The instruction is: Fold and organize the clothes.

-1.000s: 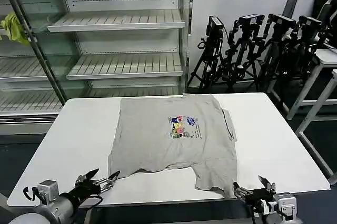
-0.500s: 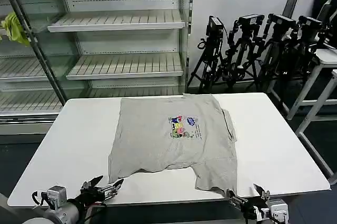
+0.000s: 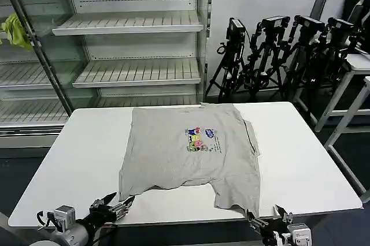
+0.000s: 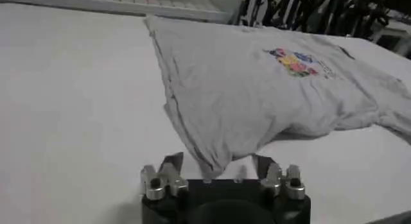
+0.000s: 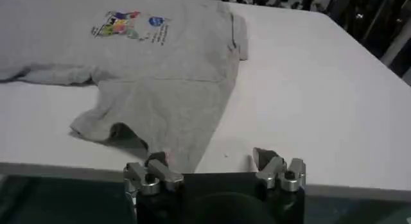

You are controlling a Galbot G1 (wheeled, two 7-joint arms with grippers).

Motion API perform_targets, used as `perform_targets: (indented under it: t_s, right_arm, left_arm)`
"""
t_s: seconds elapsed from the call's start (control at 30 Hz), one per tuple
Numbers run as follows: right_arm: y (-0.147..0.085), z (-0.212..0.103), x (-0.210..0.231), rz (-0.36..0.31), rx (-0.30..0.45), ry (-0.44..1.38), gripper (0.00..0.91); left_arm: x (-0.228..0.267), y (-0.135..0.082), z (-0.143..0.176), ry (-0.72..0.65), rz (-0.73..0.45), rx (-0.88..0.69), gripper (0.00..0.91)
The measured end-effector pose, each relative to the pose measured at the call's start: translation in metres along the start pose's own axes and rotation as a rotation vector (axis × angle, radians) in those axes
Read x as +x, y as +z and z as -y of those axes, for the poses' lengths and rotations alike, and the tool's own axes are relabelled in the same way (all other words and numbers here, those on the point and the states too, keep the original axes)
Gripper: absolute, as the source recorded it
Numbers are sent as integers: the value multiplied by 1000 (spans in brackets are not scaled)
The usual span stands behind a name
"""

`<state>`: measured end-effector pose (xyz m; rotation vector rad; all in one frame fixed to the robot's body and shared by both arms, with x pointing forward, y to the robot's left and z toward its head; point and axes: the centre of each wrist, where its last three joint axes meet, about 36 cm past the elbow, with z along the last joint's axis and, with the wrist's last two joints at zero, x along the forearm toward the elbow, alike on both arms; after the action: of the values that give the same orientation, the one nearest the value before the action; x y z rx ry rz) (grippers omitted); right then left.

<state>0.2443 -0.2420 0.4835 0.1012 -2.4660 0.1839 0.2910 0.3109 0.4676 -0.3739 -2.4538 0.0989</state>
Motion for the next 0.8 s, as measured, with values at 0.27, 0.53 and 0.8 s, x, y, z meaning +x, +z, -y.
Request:
perform_targets:
  t_s: [0.27, 0.53, 0.8]
  right_arm:
    - [1, -1, -3, 7, -3, -2, 383]
    - [8, -5, -6, 3, -5, -7, 0]
    - [14, -4, -6, 4, 1, -1, 0]
  left_arm:
    - [0, 0, 2, 1, 1, -8, 171]
    - [2, 3, 4, 5, -3, -15, 71]
    - [4, 3, 3, -2, -3, -27, 50]
